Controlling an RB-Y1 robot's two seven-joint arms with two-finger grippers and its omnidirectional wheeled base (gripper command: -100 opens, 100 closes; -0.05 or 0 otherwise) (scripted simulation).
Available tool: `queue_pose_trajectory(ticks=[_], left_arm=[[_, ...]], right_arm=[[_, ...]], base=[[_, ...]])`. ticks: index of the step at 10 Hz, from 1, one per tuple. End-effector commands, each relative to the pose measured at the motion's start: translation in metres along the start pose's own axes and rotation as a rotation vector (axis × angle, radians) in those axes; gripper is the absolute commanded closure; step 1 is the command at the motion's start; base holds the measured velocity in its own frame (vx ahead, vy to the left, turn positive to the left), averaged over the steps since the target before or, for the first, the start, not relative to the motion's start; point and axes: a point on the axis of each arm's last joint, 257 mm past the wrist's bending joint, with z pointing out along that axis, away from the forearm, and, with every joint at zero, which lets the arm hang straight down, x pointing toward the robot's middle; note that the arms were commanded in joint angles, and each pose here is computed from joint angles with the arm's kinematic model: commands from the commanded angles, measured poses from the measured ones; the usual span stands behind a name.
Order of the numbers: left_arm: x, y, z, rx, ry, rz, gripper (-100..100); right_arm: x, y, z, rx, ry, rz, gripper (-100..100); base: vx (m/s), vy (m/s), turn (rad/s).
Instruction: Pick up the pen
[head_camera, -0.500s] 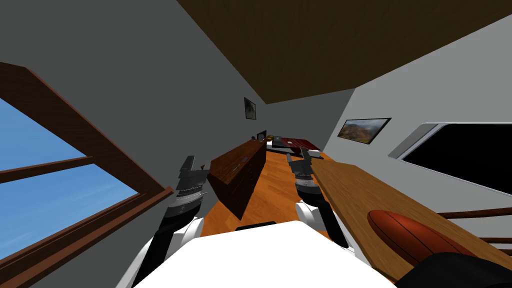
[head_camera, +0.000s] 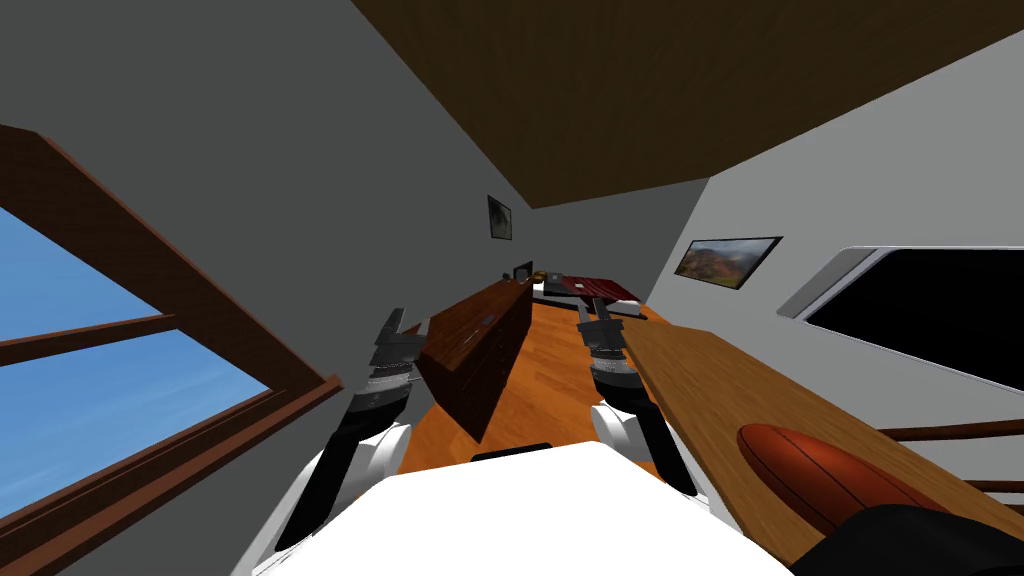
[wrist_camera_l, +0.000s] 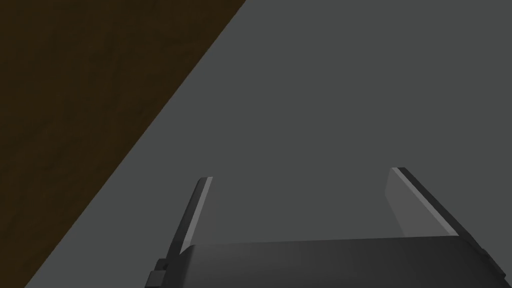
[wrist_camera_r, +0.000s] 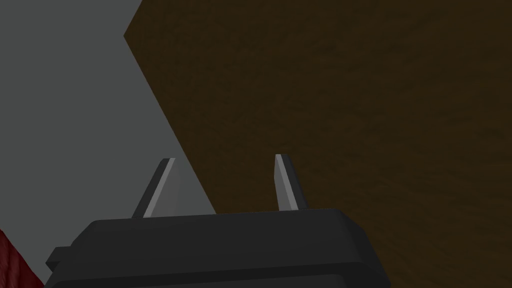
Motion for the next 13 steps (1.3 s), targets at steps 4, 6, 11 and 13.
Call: queue_pose_trajectory(ticks=[4, 6, 11, 13], left_arm=[[-0.007, 0.027, 0.013, -0.076, -0.011, -0.110, -100], [-0.008, 0.037, 0.019, -0.105, -0.016, -0.159, -100], [-0.008, 0.069, 0.038, -0.203, -0.030, -0.321, -100], [-0.007, 0.081, 0.044, -0.240, -0.034, -0.379, -100]], right_arm=[[0.000, 0.000, 0.000, 0.000, 0.000, 0.000, 0], [0.000, 0.000, 0.000, 0.000, 0.000, 0.000, 0], [0.000, 0.000, 0.000, 0.000, 0.000, 0.000, 0], [0.000, 0.000, 0.000, 0.000, 0.000, 0.000, 0]], base=[[0.022, -0.020, -0.001], [0.020, -0.018, -0.001], [0.026, -0.023, -0.002], [0.026, -0.022, 0.000]])
